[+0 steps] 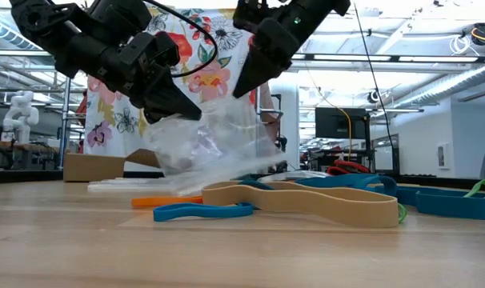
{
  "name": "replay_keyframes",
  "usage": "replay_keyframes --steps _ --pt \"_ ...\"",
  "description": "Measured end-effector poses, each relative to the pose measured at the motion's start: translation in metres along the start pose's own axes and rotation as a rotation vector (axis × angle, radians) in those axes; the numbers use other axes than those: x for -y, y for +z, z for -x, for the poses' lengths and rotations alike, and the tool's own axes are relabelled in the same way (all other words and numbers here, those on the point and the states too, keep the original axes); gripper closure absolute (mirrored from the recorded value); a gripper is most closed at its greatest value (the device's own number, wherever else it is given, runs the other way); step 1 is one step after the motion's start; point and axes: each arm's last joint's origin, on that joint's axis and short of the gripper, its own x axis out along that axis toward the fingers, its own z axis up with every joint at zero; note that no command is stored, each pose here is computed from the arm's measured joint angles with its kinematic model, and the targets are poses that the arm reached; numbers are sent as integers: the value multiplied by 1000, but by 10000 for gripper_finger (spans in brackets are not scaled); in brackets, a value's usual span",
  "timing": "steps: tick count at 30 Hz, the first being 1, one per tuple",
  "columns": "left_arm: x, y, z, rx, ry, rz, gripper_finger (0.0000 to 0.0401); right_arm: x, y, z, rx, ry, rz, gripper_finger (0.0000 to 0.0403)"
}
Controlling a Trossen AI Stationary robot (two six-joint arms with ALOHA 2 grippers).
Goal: Sort rubber bands
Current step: Open the transparent zip bag
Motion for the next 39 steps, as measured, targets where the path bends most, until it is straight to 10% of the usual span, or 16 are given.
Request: replay_keyframes --steps 31,39 --pt "1 0 0 -4 -35 49 354 -7 -9 17 -113 -33 -60 403" --pt "-5 4 0 36 -3 33 288 -9 -8 17 -108 -26 -59 403"
